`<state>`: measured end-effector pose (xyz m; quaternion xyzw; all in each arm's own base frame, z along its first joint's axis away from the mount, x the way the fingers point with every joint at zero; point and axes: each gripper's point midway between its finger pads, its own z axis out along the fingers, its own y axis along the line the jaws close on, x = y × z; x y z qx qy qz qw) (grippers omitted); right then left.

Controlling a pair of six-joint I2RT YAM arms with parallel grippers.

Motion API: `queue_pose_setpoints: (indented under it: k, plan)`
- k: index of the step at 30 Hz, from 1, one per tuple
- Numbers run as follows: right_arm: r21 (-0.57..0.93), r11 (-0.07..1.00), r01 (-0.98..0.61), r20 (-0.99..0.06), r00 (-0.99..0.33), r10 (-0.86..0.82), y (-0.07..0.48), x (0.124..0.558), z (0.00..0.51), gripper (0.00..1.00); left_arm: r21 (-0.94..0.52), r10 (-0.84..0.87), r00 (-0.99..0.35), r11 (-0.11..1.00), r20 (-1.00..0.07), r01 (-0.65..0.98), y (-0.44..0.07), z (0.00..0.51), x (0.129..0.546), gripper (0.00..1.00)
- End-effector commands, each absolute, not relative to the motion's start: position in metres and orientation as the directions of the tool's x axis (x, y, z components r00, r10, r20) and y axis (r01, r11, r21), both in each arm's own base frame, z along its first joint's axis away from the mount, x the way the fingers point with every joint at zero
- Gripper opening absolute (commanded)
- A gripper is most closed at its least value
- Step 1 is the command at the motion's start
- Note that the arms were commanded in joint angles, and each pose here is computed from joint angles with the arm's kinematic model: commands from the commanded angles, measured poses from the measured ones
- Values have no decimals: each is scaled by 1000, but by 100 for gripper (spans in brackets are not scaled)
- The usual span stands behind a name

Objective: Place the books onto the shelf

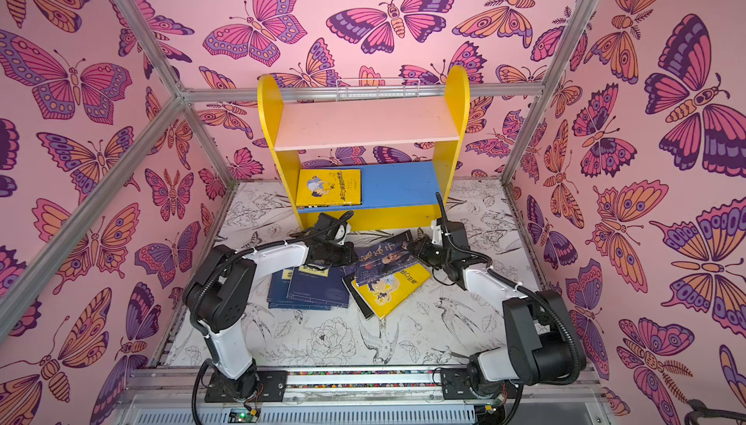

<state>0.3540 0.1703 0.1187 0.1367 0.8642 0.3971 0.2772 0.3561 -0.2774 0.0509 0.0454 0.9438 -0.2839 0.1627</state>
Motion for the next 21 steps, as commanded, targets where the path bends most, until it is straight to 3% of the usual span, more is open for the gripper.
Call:
queue_pose_setpoints:
  k: [1,6,10,11,17,21]
  plan:
    - [826,557,-91,-378,-822,426,203,352,154,9,-594,8,-938,772,-345,226,-298,68,347,14]
    - [823,553,-125,-413,-801,433,202,353,172,1,-638,-134,-916,755,-377,152,-272,100,362,18]
    - [813,555,-178,-453,-791,410,203,348,193,0,-678,-302,-854,731,-424,78,-223,141,373,44]
    - [814,548,-194,-460,-792,402,204,346,198,0,-682,-336,-832,729,-441,67,-212,151,373,46]
    - [846,439,-303,-490,-766,416,215,343,253,0,-638,-491,-701,767,-517,-66,-135,186,354,53]
    - [857,357,-373,-511,-711,483,221,354,301,0,-569,-559,-648,790,-518,-227,-90,174,330,54]
